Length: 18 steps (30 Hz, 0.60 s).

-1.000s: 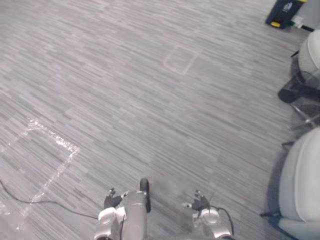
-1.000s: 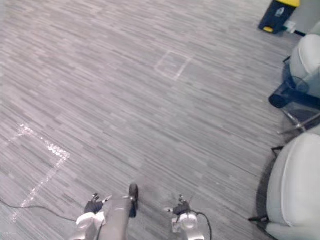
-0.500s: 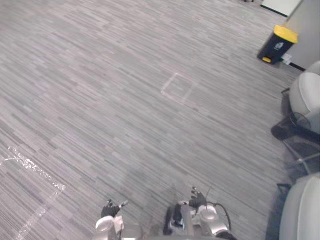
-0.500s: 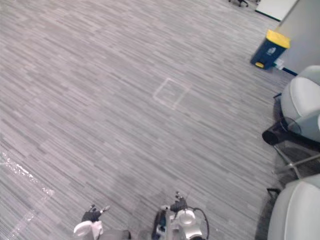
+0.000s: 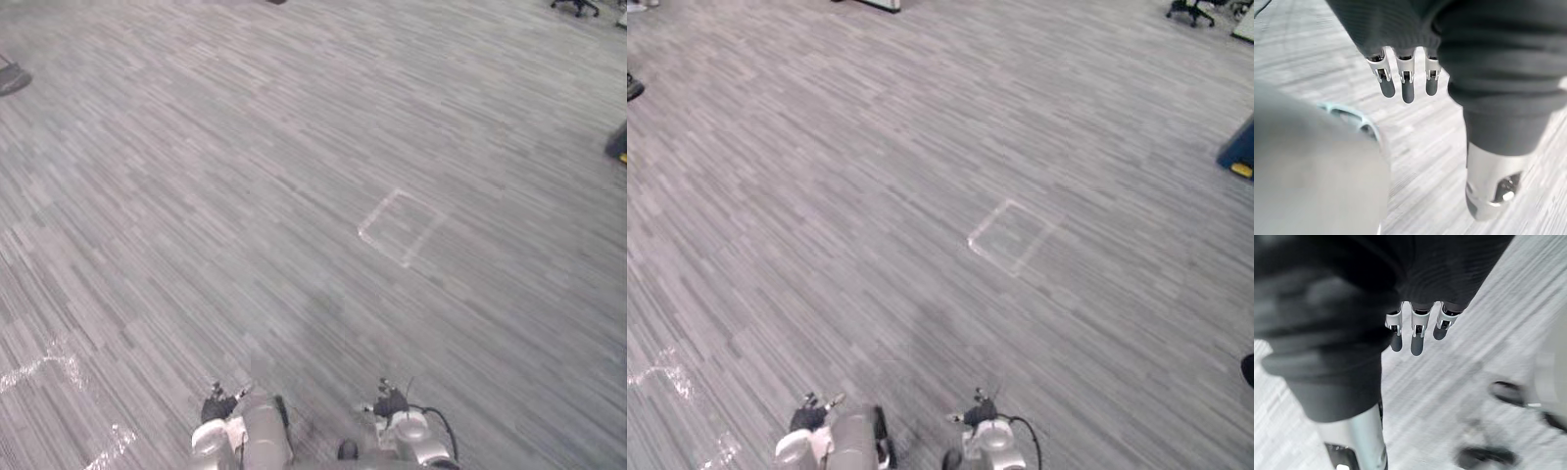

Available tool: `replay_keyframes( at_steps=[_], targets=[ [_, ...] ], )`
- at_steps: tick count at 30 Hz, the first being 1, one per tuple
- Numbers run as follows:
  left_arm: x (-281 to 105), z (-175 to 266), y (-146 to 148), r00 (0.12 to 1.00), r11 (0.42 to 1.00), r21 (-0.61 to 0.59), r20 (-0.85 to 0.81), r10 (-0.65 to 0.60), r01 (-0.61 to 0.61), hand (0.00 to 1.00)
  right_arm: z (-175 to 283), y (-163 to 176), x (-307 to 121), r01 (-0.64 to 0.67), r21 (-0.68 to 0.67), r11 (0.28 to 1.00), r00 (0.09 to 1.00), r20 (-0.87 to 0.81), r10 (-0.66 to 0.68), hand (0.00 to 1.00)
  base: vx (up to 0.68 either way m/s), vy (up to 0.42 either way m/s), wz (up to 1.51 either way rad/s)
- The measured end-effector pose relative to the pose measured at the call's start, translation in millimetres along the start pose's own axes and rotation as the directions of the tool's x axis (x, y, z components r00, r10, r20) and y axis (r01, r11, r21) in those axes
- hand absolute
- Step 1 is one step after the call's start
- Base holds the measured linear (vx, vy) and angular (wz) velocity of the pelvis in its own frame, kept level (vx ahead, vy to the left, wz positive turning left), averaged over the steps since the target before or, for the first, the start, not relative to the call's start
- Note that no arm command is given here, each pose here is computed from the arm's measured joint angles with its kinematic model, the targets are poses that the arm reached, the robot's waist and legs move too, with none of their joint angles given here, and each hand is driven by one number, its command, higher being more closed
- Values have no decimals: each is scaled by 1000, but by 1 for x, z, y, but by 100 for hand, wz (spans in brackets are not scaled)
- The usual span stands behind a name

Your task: Organize the slippers on the shoe rack

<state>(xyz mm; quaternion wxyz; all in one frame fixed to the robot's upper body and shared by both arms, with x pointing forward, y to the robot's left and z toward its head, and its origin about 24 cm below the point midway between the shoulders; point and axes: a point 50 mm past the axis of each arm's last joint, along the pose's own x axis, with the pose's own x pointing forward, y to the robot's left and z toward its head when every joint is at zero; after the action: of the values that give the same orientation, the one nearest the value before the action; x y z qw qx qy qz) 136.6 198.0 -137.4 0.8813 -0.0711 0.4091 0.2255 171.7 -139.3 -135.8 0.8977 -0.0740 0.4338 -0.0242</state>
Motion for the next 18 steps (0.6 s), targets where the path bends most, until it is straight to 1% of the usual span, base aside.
replay_keyframes(
  at_steps=[2,4,6,10,14,18],
  targets=[
    [0,0,0,1000,1000,2,-4,0,0,0,-5,0,0,3,-5,1000,1000,-21,-3,0,765,313,-41],
    [3,3,3,1000,1000,7,3,5,-5,0,1,6,1,-10,-1,1000,1000,-9,10,0,659,333,-6],
    [3,2,5,1000,1000,9,-4,9,-9,0,-7,4,-1,-7,-1,1000,1000,-29,7,0,602,301,-19],
    [3,-9,16,998,996,86,-61,22,-17,0,-15,6,-3,-23,-4,1000,998,-53,22,0,530,192,-35],
    [3,-15,15,996,994,105,-86,20,-11,0,-7,3,-3,-11,23,1000,1000,-8,11,0,509,39,-9],
    [1,-22,15,994,986,167,-110,12,7,0,-4,-4,-1,7,29,1000,1000,-5,-7,0,478,-54,19]
  ],
)
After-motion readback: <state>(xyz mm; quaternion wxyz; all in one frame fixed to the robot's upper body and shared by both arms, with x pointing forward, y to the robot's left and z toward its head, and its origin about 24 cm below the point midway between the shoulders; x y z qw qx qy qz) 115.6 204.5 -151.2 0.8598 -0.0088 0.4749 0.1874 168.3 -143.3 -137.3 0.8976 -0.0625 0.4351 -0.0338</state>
